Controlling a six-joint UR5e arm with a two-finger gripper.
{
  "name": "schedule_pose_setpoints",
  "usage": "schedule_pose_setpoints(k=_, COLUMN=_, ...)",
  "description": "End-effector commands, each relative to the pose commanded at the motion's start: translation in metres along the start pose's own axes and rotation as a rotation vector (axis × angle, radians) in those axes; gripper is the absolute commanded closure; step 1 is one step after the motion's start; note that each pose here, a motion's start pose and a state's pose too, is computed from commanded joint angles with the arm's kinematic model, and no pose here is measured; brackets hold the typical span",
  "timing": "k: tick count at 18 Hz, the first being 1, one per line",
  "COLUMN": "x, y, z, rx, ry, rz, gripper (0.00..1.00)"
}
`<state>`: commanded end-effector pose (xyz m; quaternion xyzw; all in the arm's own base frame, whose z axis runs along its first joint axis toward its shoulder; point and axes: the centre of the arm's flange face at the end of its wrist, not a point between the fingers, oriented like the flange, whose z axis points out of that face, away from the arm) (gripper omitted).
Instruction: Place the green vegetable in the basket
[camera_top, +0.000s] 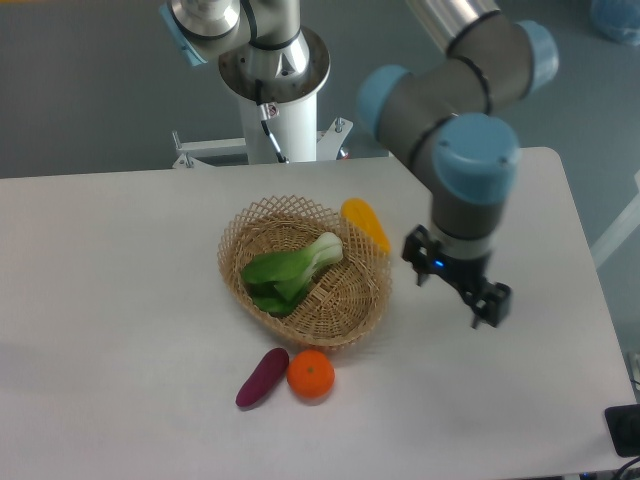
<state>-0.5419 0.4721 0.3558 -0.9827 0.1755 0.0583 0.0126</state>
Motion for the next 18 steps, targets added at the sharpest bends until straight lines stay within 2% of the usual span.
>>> schedule_pose_setpoints(k=2, x=-0.006, y=0.010, z=0.005, rx=0.007, ry=0.004, rz=0.054, gripper=0.00)
schedule_pose_setpoints(k=8, x=-0.024, y=0.037, z=0.022, rx=0.013, ry=0.016, rz=0.057, gripper=0.00)
schedule_pose_setpoints(k=18, x=-0.024, y=0.038, z=0.028, rx=0.003, ry=0.023, rz=0.070, gripper=0.00)
